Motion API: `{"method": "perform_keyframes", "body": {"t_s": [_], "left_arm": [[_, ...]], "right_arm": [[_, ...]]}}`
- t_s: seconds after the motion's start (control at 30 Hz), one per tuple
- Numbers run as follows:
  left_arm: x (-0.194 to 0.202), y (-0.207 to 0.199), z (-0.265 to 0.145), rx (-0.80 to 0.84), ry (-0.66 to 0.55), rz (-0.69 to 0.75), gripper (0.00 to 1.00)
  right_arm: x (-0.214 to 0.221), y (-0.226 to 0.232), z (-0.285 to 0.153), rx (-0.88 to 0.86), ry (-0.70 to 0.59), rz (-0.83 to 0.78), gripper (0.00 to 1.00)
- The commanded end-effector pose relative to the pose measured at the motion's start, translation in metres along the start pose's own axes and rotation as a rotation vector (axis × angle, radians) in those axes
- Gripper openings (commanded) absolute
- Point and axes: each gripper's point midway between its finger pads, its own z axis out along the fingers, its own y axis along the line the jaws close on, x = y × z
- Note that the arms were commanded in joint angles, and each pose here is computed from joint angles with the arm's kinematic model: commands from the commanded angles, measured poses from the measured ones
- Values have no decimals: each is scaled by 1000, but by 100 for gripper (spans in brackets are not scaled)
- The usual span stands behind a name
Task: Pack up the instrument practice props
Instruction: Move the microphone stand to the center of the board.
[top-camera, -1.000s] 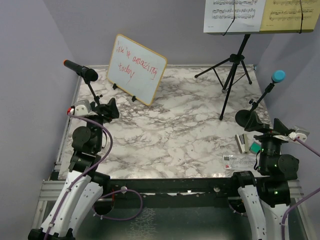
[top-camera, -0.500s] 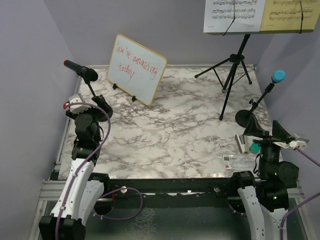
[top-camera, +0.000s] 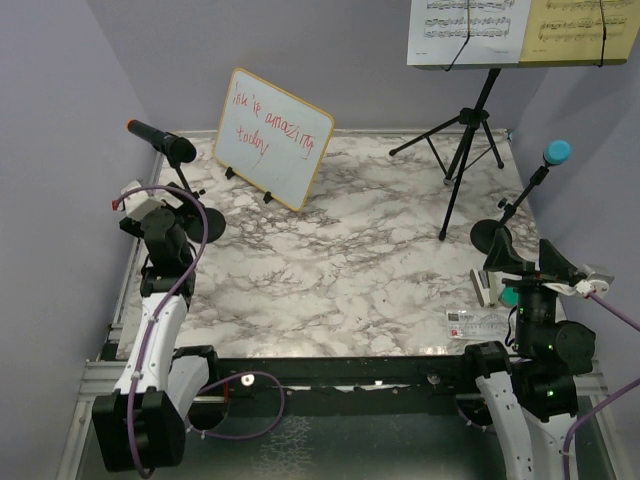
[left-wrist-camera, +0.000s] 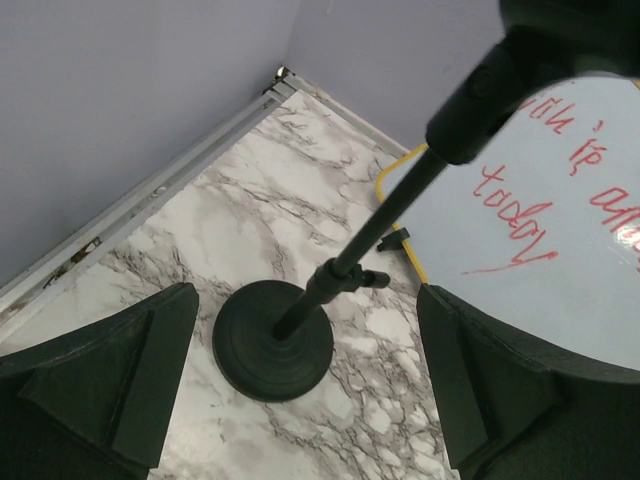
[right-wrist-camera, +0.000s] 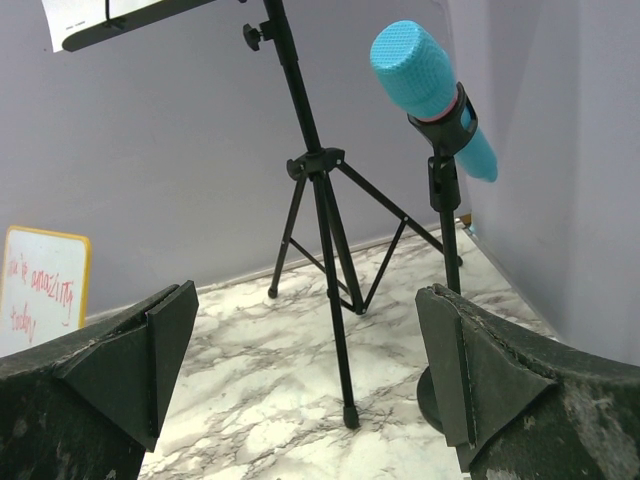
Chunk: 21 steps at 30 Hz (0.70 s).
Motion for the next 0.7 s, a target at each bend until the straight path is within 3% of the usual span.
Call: {"method": "perform_keyframes", "body": {"t_s": [0.0, 0.37, 0.67], "left_arm": [[-8, -20, 24, 166, -38, -55, 99], [-15, -31, 65, 421, -50, 2, 96], [5, -57, 81, 639, 18, 114, 79]], "right_arm": [[-18, 4, -13, -41, -82, 45, 100], [-15, 19, -15, -127, -63, 50, 100], [-14, 23, -15, -150, -61, 47, 100]]}}
